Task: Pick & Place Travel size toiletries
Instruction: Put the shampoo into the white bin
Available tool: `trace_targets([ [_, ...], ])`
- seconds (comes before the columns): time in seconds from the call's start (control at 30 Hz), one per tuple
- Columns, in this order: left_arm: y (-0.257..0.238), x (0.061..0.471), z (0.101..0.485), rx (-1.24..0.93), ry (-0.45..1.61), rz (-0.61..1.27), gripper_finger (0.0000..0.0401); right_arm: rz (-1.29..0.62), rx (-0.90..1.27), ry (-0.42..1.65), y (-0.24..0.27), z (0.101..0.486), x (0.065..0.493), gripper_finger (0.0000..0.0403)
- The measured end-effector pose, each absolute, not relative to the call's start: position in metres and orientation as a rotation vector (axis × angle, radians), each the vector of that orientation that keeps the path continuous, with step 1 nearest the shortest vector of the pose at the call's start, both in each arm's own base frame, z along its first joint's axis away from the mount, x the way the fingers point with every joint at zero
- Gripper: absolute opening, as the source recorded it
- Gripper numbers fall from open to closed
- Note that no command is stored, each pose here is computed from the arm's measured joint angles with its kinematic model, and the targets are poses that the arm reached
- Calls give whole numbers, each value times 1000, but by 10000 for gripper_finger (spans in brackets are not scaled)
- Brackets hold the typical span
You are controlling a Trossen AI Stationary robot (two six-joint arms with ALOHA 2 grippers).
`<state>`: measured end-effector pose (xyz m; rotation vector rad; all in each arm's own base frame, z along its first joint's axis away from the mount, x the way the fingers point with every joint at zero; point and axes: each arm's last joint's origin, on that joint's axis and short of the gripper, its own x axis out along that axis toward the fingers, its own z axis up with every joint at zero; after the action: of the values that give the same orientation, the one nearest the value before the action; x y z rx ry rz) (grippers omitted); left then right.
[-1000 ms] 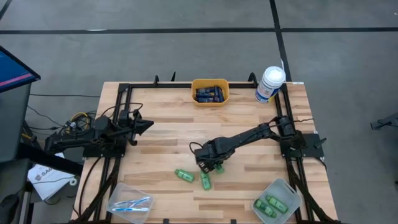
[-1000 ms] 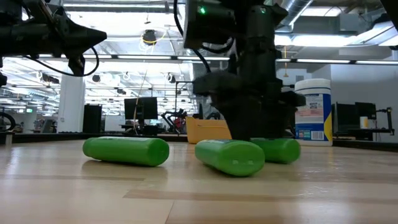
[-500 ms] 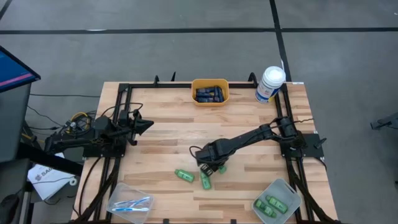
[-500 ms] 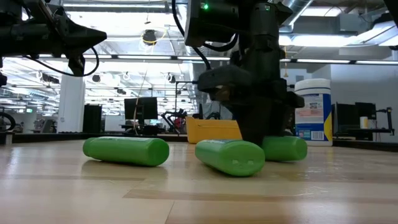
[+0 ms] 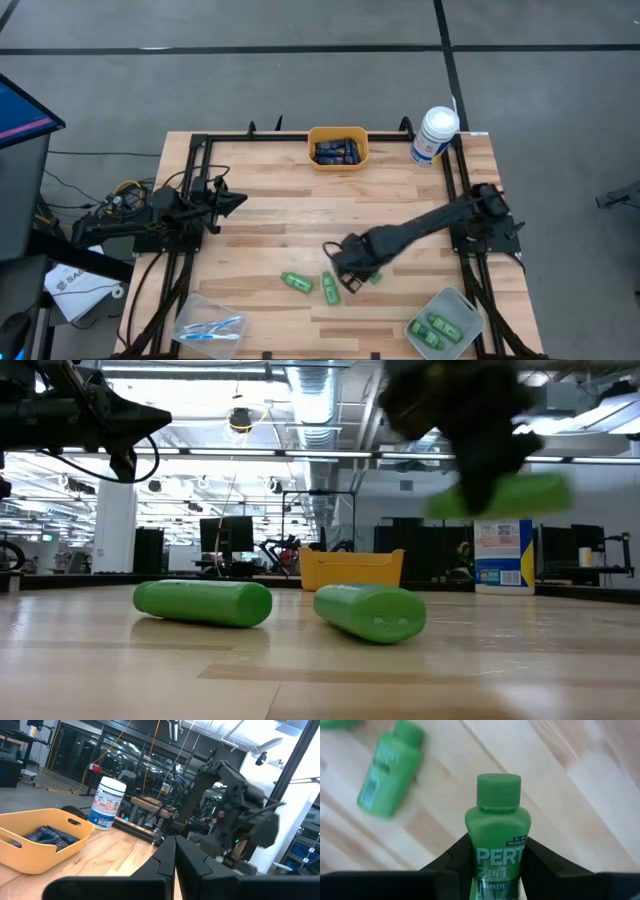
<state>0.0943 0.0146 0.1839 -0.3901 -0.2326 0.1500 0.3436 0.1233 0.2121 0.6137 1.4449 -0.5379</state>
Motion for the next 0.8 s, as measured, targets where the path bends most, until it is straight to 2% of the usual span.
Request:
trace_targets([
  [0.33,15,94,184,-390,-235,150,1,-798,582,1513,189,252,256,120],
  [0.6,15,94,184,-390,-235,150,1,-949,594,1583,240,257,190,120],
  [0.8,15,94,184,-390,-237,149,1,-1001,632,1543,266,254,154,120],
])
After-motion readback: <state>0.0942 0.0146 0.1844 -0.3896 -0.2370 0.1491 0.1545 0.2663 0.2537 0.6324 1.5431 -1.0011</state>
